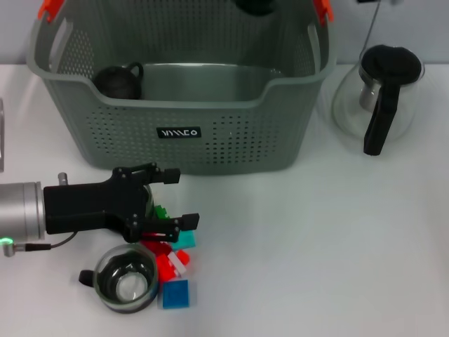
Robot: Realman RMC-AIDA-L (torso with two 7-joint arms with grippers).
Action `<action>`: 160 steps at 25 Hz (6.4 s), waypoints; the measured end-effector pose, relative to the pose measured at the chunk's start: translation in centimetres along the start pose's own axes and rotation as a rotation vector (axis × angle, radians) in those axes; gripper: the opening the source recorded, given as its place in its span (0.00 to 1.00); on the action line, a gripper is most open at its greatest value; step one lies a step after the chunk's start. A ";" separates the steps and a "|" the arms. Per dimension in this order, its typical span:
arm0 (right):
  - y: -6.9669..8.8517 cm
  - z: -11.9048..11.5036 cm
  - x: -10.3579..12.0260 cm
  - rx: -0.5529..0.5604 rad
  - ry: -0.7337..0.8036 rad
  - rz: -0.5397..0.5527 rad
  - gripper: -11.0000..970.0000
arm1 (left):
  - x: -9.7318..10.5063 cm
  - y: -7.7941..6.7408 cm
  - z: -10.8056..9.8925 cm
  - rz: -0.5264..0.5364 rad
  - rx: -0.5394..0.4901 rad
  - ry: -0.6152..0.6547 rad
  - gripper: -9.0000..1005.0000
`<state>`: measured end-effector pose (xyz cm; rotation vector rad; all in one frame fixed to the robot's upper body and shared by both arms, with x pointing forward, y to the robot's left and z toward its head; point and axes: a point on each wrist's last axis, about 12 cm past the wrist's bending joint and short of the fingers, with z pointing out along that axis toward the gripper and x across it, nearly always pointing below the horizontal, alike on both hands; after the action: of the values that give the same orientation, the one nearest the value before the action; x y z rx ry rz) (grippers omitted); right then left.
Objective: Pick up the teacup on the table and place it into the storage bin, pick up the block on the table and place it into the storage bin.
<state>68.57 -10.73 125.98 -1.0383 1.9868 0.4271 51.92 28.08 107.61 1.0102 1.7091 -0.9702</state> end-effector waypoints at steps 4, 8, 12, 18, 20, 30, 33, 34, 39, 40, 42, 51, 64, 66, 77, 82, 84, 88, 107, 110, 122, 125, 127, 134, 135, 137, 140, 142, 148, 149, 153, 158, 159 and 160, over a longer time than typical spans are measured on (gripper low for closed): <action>0.3 2.6 1.2 0.056 0.049 -0.029 0.07 | -0.1 0.1 0.1 0.002 -0.002 0.001 0.89; 0.5 4.0 2.3 0.084 0.076 -0.031 0.07 | -0.1 0.1 0.1 0.003 -0.002 0.001 0.89; 0.4 4.5 3.2 0.098 0.092 -0.020 0.07 | -0.1 0.2 0.1 0.005 -0.005 0.002 0.89; 0.3 4.6 3.9 0.094 0.110 -0.007 0.09 | -0.2 0.2 0.1 0.007 -0.005 0.003 0.89; 0.4 4.6 4.0 0.088 0.117 -0.004 0.11 | -0.2 0.2 0.1 0.007 -0.005 0.003 0.89; 0.4 4.4 3.8 0.084 0.116 -0.014 0.46 | -0.1 0.2 0.0 0.003 -0.004 0.003 0.89; 0.4 4.1 3.3 0.092 0.095 -0.024 0.57 | 0.0 0.1 -0.1 0.000 -0.003 0.002 0.89; 0.3 3.7 3.0 0.096 0.075 -0.026 0.61 | 0.0 0.1 -0.1 0.000 -0.003 0.002 0.89; 0.7 0.7 1.4 0.051 -0.081 -0.020 0.74 | 0.0 0.0 -0.2 -0.001 -0.001 0.000 0.89; 0.9 -0.3 1.1 0.029 -0.130 -0.024 0.76 | 0.0 0.0 -0.2 -0.002 -0.001 0.000 0.89; 1.4 -2.4 1.0 -0.013 -0.228 -0.036 0.80 | 0.0 0.0 -0.2 -0.001 0.000 0.000 0.89; 3.6 -8.3 8.3 -0.243 -0.538 -0.073 0.89 | -0.9 -1.3 -1.5 0.051 0.111 -0.011 0.88; 6.2 -6.6 17.0 -0.469 -0.573 -0.014 0.89 | -2.5 -2.7 -3.5 0.180 0.204 0.359 0.88; 6.2 -6.1 17.2 -0.463 -0.569 0.006 0.89 | -2.9 -3.0 -4.0 0.207 0.180 0.409 0.88; 6.2 -3.5 16.6 -0.474 -0.526 0.042 0.88 | -4.9 -4.2 -2.9 0.178 0.213 0.572 0.88; 6.3 -3.2 16.5 -0.479 -0.520 0.022 0.88 | -4.6 -4.0 -1.3 0.167 0.246 0.600 0.88; 6.4 -3.2 16.4 -0.483 -0.517 0.018 0.88 | -4.6 -3.7 -1.1 0.164 0.229 0.617 0.88; 6.9 -3.1 16.6 -0.512 -0.490 -0.023 0.88 | -4.5 -3.2 -0.8 0.158 0.189 0.667 0.88; 6.2 -2.6 16.9 -0.516 -0.178 -0.036 0.88 | -4.5 -2.4 1.6 0.223 0.129 0.852 0.87; 6.1 -2.5 16.8 -0.510 -0.181 -0.035 0.88 | -4.5 -2.6 1.9 0.235 0.137 0.870 0.87; 5.9 -2.2 16.8 -0.488 -0.186 -0.013 0.88 | -4.9 -3.5 2.7 0.262 0.169 0.905 0.87; 5.9 -2.1 16.8 -0.481 -0.187 -0.011 0.88 | -4.8 -3.5 2.8 0.252 0.166 0.911 0.87; 5.9 -2.1 16.7 -0.479 -0.188 -0.012 0.88 | -4.7 -3.5 2.9 0.243 0.164 0.916 0.87; 5.8 -1.9 16.4 -0.475 -0.194 -0.019 0.88 | -4.3 -3.8 3.2 0.240 0.182 0.938 0.87; 5.9 -1.9 16.4 -0.476 -0.194 -0.019 0.88 | -4.2 -3.8 3.2 0.236 0.183 0.939 0.87; 5.9 -1.8 16.4 -0.478 -0.193 -0.018 0.88 | -4.2 -3.8 3.2 0.232 0.181 0.939 0.87; 5.9 -1.8 16.4 -0.478 -0.194 -0.019 0.88 | -4.2 -3.8 3.2 0.221 0.174 0.942 0.87; 5.9 -1.8 16.3 -0.478 -0.198 -0.019 0.88 | -4.2 -3.7 3.2 0.218 0.168 0.949 0.87; 5.9 -1.8 16.1 -0.480 -0.213 -0.015 0.88 | -4.0 -3.0 3.4 0.199 0.138 0.988 0.78; 5.9 -1.8 16.1 -0.480 -0.214 -0.015 0.88 | -4.0 -2.9 3.5 0.201 0.132 0.988 0.76; 5.8 -1.9 16.1 -0.479 -0.216 -0.015 0.88 | -4.1 -2.6 3.5 0.213 0.095 0.982 0.44; 5.7 -1.9 16.1 -0.474 -0.221 -0.011 0.88 | -4.2 -2.3 3.6 0.219 0.053 0.989 0.25; 5.7 -2.0 16.1 -0.470 -0.223 -0.010 0.88 | -4.2 -2.3 3.6 0.221 0.053 0.991 0.22; 5.6 -2.0 16.0 -0.469 -0.225 -0.008 0.88 | -4.2 -2.3 3.6 0.222 0.054 0.991 0.19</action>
<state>58.10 -16.82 113.91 -1.2182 1.7171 0.9938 52.01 23.04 110.93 1.8610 2.2612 -0.3522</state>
